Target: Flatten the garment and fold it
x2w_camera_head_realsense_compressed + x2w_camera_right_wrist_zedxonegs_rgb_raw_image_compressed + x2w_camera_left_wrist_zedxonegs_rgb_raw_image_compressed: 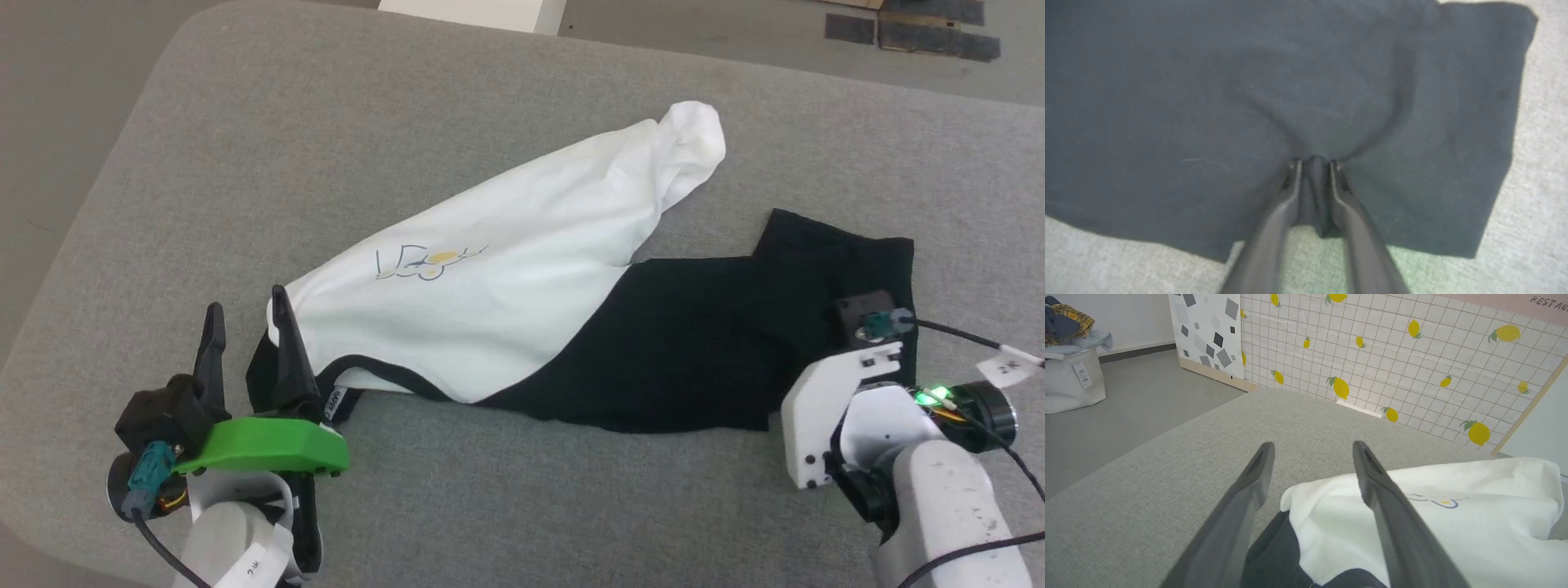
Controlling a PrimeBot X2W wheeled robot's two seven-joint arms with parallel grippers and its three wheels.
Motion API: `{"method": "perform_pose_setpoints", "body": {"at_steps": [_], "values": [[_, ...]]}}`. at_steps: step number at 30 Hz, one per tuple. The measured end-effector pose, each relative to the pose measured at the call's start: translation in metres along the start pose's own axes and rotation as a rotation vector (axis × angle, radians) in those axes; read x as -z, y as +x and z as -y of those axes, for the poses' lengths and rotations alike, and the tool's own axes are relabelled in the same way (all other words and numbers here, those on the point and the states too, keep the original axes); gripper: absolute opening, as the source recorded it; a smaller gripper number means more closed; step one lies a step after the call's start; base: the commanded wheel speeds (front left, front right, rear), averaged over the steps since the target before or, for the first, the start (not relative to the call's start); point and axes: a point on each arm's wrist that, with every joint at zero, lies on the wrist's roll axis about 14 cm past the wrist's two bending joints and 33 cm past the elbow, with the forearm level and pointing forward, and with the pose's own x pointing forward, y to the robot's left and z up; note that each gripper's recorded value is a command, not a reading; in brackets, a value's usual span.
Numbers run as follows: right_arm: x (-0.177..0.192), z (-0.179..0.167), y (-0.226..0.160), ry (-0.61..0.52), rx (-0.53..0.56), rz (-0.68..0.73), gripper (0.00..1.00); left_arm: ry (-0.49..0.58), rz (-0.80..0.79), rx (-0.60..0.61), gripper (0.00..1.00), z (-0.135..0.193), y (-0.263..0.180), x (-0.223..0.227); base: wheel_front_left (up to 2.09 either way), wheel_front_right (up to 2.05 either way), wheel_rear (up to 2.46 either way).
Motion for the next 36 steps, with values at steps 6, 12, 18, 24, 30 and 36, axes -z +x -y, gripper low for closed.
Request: {"method": "perform_pose_setpoints", "body": {"at_steps": [6, 12, 18, 24, 30, 36], "values": [[-0.029, 0.031, -0.015, 0.136, 0.049, 0.204, 0.0, -0.01, 0.004, 0.016, 1.0, 0.006, 0.0, -0.001, 0.0, 0.0, 0.0], [-0.052, 0.104, -0.065, 0.275, 0.237, 0.453, 0.0, -0.023, 0.018, 0.064, 1.0, 0.02, -0.002, -0.006, 0.0, 0.0, 0.0], [0.025, 0.19, -0.124, 0.382, 0.545, 0.378, 0.0, -0.031, 0.016, 0.121, 1.0, 0.037, -0.004, -0.006, 0.0, 0.0, 0.0], [0.109, 0.218, -0.157, 0.495, 0.687, 0.203, 0.0, -0.041, 0.025, 0.18, 1.0, 0.057, -0.002, -0.008, 0.0, 0.0, 0.0], [0.106, 0.212, -0.159, 0.496, 0.669, 0.269, 1.0, -0.046, 0.028, 0.211, 1.0, 0.069, -0.001, -0.009, 0.0, 0.0, 0.0], [-0.003, 0.149, -0.136, 0.321, 0.428, 0.618, 1.0, -0.046, 0.028, 0.22, 1.0, 0.071, -0.001, -0.008, 0.0, 0.0, 0.0]]}}
